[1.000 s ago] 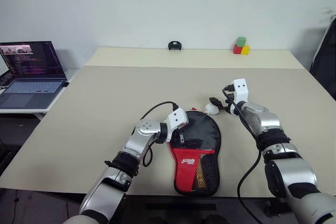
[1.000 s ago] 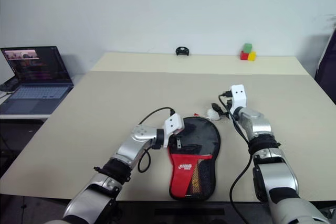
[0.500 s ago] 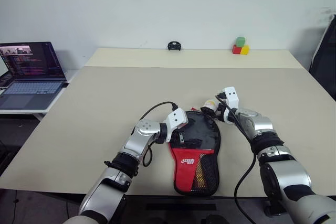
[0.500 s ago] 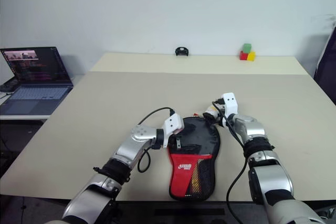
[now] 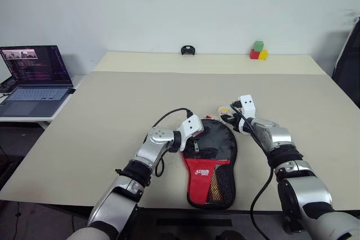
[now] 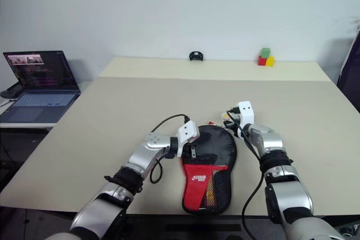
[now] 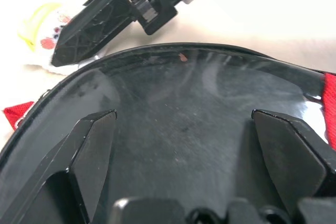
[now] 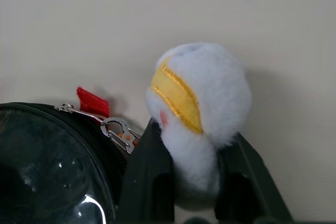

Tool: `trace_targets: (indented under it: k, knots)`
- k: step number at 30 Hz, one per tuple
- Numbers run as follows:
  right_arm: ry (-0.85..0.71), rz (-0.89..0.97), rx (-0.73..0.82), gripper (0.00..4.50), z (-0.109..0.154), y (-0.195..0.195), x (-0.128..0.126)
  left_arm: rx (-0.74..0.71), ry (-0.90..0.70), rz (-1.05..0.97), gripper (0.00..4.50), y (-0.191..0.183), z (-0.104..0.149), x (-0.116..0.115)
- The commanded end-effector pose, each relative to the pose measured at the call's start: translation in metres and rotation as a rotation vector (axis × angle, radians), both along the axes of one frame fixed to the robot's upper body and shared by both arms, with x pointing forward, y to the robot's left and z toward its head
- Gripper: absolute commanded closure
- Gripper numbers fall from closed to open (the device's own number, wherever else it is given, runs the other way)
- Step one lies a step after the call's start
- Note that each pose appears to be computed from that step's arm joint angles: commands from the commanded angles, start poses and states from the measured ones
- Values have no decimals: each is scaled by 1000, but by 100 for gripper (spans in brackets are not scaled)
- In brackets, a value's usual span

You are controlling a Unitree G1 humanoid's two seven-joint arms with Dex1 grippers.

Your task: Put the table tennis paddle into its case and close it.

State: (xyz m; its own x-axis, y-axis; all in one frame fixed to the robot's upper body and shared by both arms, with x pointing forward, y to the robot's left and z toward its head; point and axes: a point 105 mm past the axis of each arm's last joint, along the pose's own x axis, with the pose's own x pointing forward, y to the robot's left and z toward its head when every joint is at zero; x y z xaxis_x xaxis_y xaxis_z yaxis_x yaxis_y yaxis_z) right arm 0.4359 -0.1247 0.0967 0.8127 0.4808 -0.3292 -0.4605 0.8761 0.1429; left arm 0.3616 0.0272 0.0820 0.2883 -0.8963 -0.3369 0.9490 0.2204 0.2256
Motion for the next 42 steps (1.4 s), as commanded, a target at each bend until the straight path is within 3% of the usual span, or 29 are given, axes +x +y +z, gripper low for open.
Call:
trace_targets:
  k: [1,7,17,27,42]
  knots:
    - [-14,-28,17,422,7,-4,0,152,136,-5,0,14,-52,-16]
    - [-2,-74,26,422,11,-24,-2,154,262,-68,0,24,-67,-33]
    - [29,-87,12,424,14,-57,-28,218,305,-25,0,43,-84,-32]
    - [113,-18,-62,424,10,-70,-94,238,318,-34,0,42,-90,-34]
    - [280,219,-127,425,-3,-51,-198,243,301,-59,0,33,-89,-33]
